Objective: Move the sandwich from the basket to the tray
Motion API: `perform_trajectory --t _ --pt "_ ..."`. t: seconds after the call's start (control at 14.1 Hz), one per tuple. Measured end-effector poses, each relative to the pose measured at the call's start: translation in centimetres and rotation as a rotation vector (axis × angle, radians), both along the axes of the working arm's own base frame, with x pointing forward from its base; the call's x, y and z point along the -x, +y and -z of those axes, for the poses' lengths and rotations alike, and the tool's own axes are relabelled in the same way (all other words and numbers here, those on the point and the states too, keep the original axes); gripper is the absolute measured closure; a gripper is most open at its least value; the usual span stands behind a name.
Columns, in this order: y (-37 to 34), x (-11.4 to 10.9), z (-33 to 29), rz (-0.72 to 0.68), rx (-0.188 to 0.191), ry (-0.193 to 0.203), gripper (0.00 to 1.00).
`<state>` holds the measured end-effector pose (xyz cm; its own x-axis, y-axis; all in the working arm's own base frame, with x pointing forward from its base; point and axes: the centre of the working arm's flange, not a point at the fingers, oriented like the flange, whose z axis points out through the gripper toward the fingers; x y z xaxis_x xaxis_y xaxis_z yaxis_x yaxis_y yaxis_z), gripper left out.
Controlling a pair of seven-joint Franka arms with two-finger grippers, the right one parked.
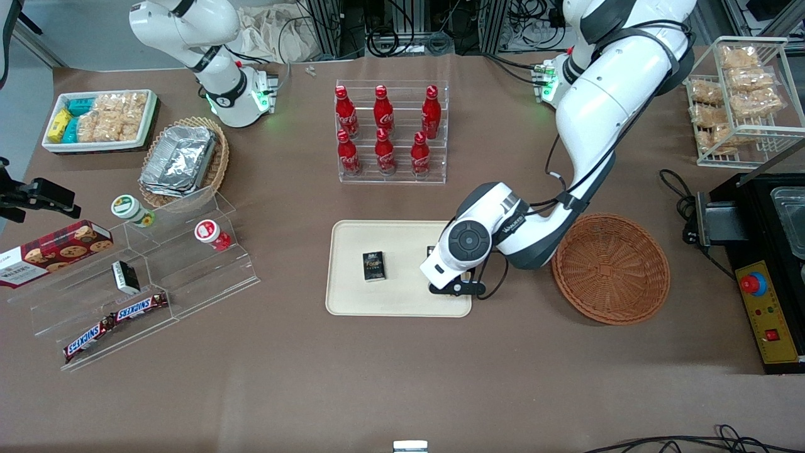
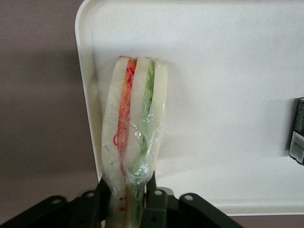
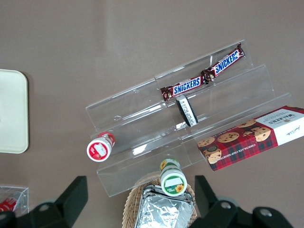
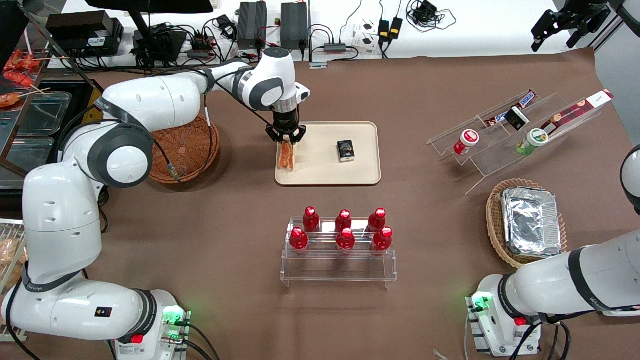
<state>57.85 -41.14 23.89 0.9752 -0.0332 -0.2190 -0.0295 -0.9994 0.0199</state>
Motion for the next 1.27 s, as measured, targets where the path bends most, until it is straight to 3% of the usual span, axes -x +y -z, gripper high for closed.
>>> perform_trajectory --t 0.28,0.42,0.49,0.64,0.78,0.92,1.06,1.27 --pt "1.2 -0.6 -0.3 -0.018 -0.022 0.018 0.24" --pt "3.0 -1.6 -1.7 -0.049 -0.048 0.066 0.04" --pt "4.1 -2.2 -3.3 -0.069 -0.057 0.095 0.0" --pt "6.9 -3.5 -8.2 -0.109 -0.077 0.104 0.0" --pt "10.3 -4.5 -13.6 -0.155 -0.082 0.055 0.0" --pt "14.2 -4.9 -18.9 -0.158 -0.048 0.014 0.0" --pt "18.9 -4.5 -23.1 -0.101 -0.027 -0.014 0.0" --pt "26.3 -2.9 -26.2 0.049 -0.029 -0.024 0.0"
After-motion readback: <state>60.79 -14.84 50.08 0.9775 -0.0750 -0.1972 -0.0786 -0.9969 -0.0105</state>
